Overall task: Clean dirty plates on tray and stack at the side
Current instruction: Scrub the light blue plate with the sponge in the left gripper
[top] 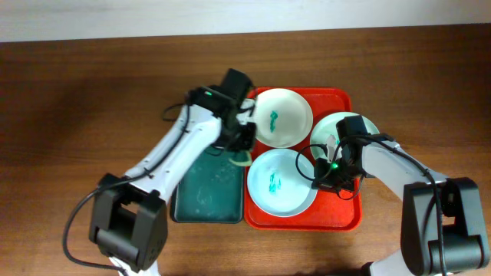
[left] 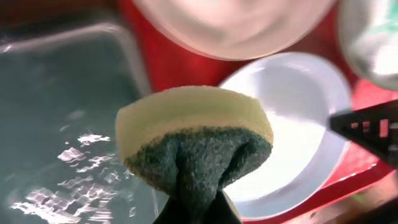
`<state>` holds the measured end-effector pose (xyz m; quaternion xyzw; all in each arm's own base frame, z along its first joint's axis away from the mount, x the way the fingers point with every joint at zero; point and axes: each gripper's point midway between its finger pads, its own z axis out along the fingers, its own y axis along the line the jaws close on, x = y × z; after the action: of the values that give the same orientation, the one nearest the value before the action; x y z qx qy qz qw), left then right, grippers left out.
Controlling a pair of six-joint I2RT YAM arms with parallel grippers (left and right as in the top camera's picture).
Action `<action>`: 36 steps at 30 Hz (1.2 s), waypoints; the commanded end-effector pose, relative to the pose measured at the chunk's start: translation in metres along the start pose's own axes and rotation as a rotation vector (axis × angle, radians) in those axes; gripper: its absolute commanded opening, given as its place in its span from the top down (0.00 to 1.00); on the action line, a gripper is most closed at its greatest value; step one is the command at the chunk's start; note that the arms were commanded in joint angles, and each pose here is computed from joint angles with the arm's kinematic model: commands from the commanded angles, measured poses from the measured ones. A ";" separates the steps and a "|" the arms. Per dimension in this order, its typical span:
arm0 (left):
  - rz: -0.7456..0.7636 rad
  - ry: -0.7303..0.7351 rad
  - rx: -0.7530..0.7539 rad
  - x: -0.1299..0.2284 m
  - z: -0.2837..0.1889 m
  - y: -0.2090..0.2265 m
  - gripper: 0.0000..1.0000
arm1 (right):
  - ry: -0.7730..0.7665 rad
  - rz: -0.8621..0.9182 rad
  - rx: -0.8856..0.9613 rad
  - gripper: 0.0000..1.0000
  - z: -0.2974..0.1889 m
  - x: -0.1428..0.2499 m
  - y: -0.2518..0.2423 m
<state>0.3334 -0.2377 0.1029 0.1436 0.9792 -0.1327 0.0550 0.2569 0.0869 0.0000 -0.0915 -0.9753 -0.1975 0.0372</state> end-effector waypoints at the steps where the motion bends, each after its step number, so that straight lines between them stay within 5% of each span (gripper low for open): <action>1: 0.078 -0.033 0.055 0.003 0.022 -0.045 1.00 | -0.004 0.016 0.159 0.95 0.006 0.004 -0.031; 7: 0.022 0.144 0.141 0.036 0.087 -0.085 1.00 | 0.007 0.020 0.162 0.94 0.006 0.006 -0.032; 14: -0.010 0.328 0.171 0.069 0.141 -0.080 1.00 | 0.010 0.021 0.162 0.93 0.006 0.007 -0.032; 17: -0.076 0.267 -0.170 0.062 0.140 -0.018 1.00 | 0.015 0.023 0.164 0.94 0.006 0.008 -0.032; 23: -0.037 0.168 -0.494 0.035 0.106 0.034 1.00 | 0.015 0.023 0.164 0.94 0.006 0.008 -0.032; 26: -0.031 0.174 -0.394 0.037 0.116 0.009 1.00 | 0.015 0.023 0.164 0.93 0.006 0.008 -0.032; 30: 0.081 0.321 0.047 0.067 0.139 -0.081 1.00 | 0.014 0.023 0.164 0.93 0.006 0.008 -0.032; 36: 0.244 0.329 0.154 0.080 0.141 -0.115 1.00 | 0.007 0.025 0.162 0.94 0.006 0.006 -0.032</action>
<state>0.2716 -0.3430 0.0069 0.2394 0.9611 -0.1328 -0.0369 0.2535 0.0782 -0.0003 -0.0926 -0.9801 -0.1713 0.0381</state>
